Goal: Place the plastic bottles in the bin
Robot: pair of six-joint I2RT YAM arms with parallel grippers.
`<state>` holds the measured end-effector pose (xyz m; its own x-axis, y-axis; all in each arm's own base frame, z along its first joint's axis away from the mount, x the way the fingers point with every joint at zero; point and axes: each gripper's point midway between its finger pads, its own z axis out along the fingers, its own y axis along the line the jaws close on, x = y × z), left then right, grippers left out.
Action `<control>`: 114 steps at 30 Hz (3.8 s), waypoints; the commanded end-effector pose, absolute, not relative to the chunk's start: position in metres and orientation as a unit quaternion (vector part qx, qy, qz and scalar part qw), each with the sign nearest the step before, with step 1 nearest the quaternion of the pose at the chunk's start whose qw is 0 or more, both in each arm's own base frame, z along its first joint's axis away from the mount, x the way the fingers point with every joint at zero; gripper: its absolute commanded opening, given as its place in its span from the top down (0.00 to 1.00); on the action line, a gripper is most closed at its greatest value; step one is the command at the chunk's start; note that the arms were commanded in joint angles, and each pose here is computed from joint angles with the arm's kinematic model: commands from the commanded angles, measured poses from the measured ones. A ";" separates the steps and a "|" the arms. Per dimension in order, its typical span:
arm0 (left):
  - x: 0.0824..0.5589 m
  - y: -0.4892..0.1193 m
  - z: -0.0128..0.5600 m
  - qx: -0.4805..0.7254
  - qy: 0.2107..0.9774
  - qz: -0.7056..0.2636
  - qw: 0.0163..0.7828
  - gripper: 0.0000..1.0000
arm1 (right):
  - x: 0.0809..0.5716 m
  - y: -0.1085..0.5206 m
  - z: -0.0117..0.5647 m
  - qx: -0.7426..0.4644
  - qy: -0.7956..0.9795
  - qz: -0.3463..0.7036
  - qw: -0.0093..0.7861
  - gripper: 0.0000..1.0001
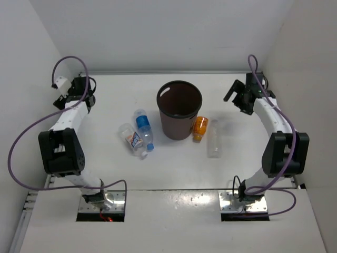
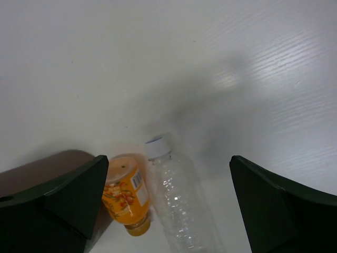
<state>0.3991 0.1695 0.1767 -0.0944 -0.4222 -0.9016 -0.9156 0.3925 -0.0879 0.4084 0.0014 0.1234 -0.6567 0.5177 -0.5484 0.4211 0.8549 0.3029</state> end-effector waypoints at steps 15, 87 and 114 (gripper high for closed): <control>0.420 0.145 0.168 -0.422 0.756 0.064 0.496 0.00 | 0.408 0.035 0.127 0.210 0.936 0.181 0.215 0.00; 0.412 0.093 0.132 -0.382 0.776 -0.048 0.500 0.00 | 0.447 0.180 0.388 0.052 0.822 0.260 0.503 0.64; 0.366 -0.021 0.114 -0.376 0.842 -0.130 0.363 0.00 | 0.421 0.257 0.331 -0.039 0.851 0.169 0.495 0.00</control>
<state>0.3758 -0.0143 0.0985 -0.4316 -0.7382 -0.5184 -0.5392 0.6718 -0.5079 0.4183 0.2580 0.3048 -0.5710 0.0785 -0.8172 -0.2316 0.9396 0.2520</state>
